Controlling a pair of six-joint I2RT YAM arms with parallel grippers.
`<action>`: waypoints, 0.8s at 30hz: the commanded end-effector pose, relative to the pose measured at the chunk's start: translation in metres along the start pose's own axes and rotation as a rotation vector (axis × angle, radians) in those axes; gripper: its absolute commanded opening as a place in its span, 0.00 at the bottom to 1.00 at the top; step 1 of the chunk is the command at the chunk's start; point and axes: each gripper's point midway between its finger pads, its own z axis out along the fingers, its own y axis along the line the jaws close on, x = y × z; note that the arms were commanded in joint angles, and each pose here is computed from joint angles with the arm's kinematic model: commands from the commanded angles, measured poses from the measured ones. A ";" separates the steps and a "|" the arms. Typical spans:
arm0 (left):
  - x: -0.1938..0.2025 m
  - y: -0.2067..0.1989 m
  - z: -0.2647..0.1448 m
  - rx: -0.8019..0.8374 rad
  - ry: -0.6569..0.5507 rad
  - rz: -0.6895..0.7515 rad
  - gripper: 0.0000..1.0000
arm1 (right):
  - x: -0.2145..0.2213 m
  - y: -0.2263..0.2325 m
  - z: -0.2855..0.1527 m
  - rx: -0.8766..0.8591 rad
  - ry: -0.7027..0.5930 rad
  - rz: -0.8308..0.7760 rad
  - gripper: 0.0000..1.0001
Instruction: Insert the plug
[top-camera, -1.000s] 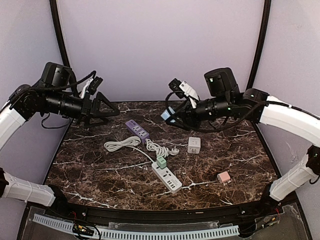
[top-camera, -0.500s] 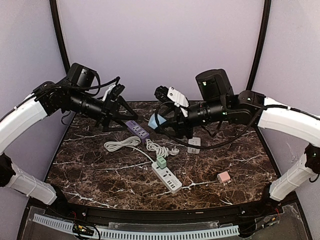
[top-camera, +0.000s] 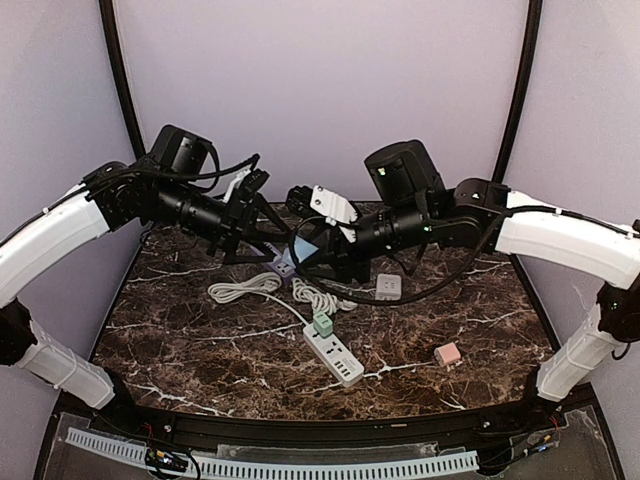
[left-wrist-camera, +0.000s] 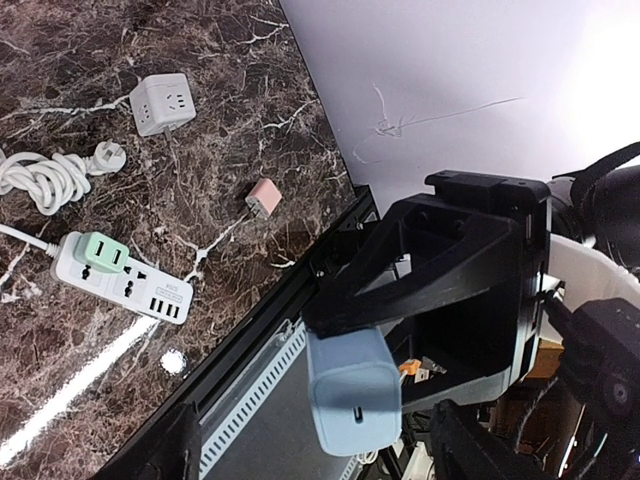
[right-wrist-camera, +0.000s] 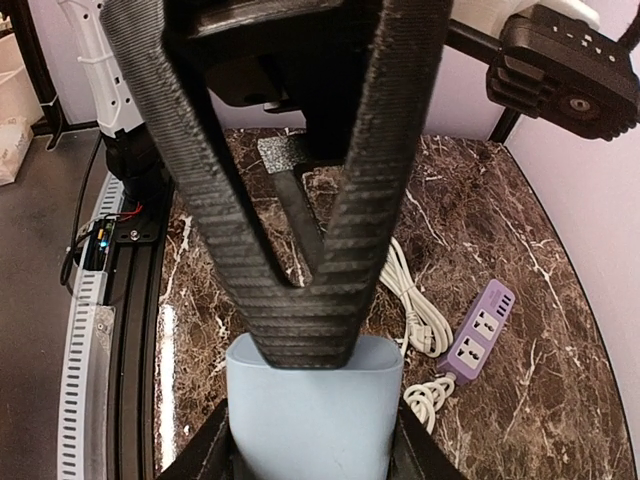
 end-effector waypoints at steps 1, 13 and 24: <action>-0.002 -0.010 0.000 0.027 0.001 0.011 0.75 | -0.015 0.001 0.001 0.014 -0.021 -0.042 0.00; -0.001 -0.005 0.010 0.016 0.025 -0.026 0.64 | -0.014 0.000 0.010 0.028 0.010 -0.069 0.00; 0.002 0.001 0.015 0.011 0.035 -0.052 0.49 | -0.013 -0.002 0.015 0.048 0.022 -0.077 0.00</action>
